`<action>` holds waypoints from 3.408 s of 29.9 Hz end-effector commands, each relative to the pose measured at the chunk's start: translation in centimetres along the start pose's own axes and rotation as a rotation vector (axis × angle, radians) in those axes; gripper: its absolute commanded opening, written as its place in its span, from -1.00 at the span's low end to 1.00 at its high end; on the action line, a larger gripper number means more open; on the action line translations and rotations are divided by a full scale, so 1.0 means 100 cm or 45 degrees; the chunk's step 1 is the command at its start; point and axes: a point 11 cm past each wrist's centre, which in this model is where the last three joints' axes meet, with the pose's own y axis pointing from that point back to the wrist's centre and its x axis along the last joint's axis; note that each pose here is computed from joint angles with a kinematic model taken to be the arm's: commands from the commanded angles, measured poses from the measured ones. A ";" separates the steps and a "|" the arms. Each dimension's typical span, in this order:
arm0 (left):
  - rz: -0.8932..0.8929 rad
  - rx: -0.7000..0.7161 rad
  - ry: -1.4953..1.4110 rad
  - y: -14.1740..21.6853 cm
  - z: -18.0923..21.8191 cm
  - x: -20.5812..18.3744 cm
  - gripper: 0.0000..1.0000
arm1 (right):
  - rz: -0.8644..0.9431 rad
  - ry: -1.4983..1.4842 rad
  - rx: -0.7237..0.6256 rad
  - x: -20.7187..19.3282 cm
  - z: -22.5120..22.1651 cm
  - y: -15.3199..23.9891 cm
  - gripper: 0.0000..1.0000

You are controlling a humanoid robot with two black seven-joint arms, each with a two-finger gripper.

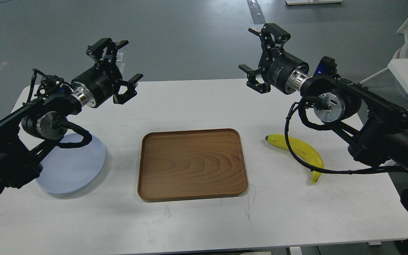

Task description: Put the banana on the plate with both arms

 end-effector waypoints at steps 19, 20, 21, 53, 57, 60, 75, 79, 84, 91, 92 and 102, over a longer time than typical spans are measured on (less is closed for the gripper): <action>-0.016 0.018 -0.001 -0.001 -0.003 -0.003 0.96 | -0.008 0.004 0.013 -0.004 -0.004 -0.002 1.00; -0.016 0.022 -0.001 -0.001 -0.003 -0.003 0.95 | -0.008 0.004 0.015 -0.004 -0.004 -0.002 1.00; -0.016 0.022 -0.001 -0.001 -0.003 -0.003 0.96 | -0.008 0.004 0.015 -0.004 -0.004 -0.002 1.00; 0.120 0.116 -1.457 0.017 0.000 0.024 0.95 | -0.017 0.023 0.044 -0.006 -0.016 -0.004 1.00; 0.095 0.238 -1.783 0.052 -0.004 0.051 0.95 | -0.024 0.029 0.086 -0.009 -0.032 -0.006 1.00; 0.064 0.239 -1.912 0.082 0.002 0.072 0.95 | -0.033 0.031 0.111 -0.013 -0.042 -0.007 1.00; 0.002 0.505 -2.154 0.189 -0.061 0.133 0.83 | -0.121 0.114 0.231 -0.059 -0.105 -0.034 1.00; 0.032 0.579 -2.159 0.206 -0.069 0.147 0.83 | -0.120 0.116 0.239 -0.060 -0.109 -0.036 1.00; 0.040 0.624 -2.132 0.216 -0.078 0.152 0.83 | -0.114 0.109 0.223 -0.057 -0.102 -0.036 1.00; 0.130 0.713 -2.110 0.233 -0.079 0.173 0.83 | -0.110 0.111 0.221 -0.056 -0.101 -0.036 1.00; 0.130 0.718 -2.100 0.233 -0.080 0.173 0.83 | -0.109 0.111 0.224 -0.055 -0.101 -0.035 1.00; 0.109 0.761 -2.059 0.234 -0.105 0.174 0.83 | -0.104 0.111 0.216 -0.053 -0.098 -0.035 1.00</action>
